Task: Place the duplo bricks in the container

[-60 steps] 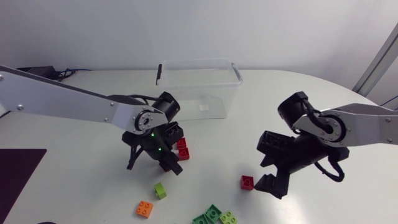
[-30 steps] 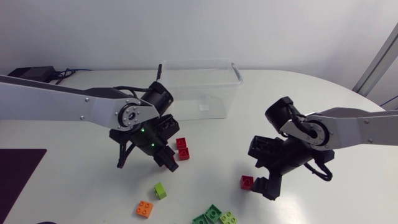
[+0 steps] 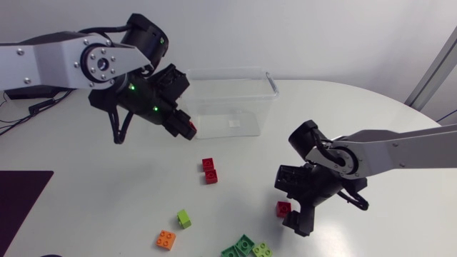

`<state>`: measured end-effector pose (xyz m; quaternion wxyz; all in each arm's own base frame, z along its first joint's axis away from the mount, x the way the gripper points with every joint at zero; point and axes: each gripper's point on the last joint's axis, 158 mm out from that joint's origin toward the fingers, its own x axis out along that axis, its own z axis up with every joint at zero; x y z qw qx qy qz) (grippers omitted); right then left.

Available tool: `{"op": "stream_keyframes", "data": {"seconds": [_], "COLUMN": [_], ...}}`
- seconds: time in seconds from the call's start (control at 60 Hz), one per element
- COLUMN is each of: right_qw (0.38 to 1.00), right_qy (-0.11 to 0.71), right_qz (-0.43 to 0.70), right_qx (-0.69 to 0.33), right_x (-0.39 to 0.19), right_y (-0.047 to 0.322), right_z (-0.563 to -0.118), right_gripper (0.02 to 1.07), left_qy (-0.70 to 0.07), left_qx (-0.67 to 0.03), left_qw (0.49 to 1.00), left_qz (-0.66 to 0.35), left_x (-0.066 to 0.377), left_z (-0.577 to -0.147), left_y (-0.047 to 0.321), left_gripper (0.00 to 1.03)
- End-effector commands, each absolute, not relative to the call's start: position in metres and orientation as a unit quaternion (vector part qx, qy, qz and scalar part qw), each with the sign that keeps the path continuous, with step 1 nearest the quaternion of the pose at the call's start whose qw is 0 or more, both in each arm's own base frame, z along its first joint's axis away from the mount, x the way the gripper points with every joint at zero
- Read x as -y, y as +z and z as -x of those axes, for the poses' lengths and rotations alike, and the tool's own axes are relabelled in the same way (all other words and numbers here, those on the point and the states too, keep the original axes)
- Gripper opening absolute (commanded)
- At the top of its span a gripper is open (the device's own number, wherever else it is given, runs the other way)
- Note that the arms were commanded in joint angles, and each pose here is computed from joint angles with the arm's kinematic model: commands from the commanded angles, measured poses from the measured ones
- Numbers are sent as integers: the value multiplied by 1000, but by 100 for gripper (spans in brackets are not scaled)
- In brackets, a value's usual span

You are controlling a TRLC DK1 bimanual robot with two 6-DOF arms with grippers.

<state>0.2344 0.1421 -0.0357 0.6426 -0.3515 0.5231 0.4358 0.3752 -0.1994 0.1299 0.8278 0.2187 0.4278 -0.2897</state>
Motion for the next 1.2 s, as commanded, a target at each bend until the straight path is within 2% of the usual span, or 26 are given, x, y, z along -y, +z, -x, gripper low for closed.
{"op": "stream_keyframes", "data": {"seconds": [0.0, 0.1, 0.117, 0.15, 0.183, 0.383, 0.617, 0.767, 0.833, 0.95, 1.017, 1.183], "right_qw": [628, 624, 624, 625, 626, 634, 668, 695, 711, 734, 747, 779], "right_qy": [443, 446, 446, 446, 445, 440, 427, 416, 409, 399, 390, 368], "right_qz": [361, 364, 365, 365, 364, 363, 356, 341, 334, 321, 312, 285], "right_qx": [-529, -529, -528, -527, -527, -523, -495, -478, -465, -446, -438, -420], "right_x": [-141, -142, -143, -143, -143, -140, -145, -157, -163, -172, -176, -184], "right_y": [-45, -47, -47, -47, -45, -30, 17, 44, 60, 85, 98, 123], "right_z": [-230, -227, -227, -227, -227, -226, -241, -257, -269, -291, -306, -347], "right_gripper": [87, 65, 55, 42, 39, 37, 37, 37, 37, 37, 37, 37], "left_qy": [-286, -279, -278, -276, -274, -249, -227, -214, -207, -202, -198, -195], "left_qx": [-398, -376, -368, -360, -350, -329, -321, -325, -328, -326, -325, -313], "left_qw": [844, 859, 864, 868, 874, 895, 907, 911, 911, 914, 915, 920], "left_qz": [-217, -206, -202, -199, -195, -168, -149, -137, -138, -136, -135, -135], "left_x": [201, 205, 207, 209, 212, 211, 211, 210, 207, 201, 196, 183], "left_z": [-388, -404, -409, -415, -422, -470, -525, -548, -555, -559, -558, -533], "left_y": [157, 171, 176, 179, 183, 186, 167, 157, 150, 149, 153, 180], "left_gripper": [24, 24, 24, 24, 24, 25, 27, 34, 58, 90, 97, 98]}}
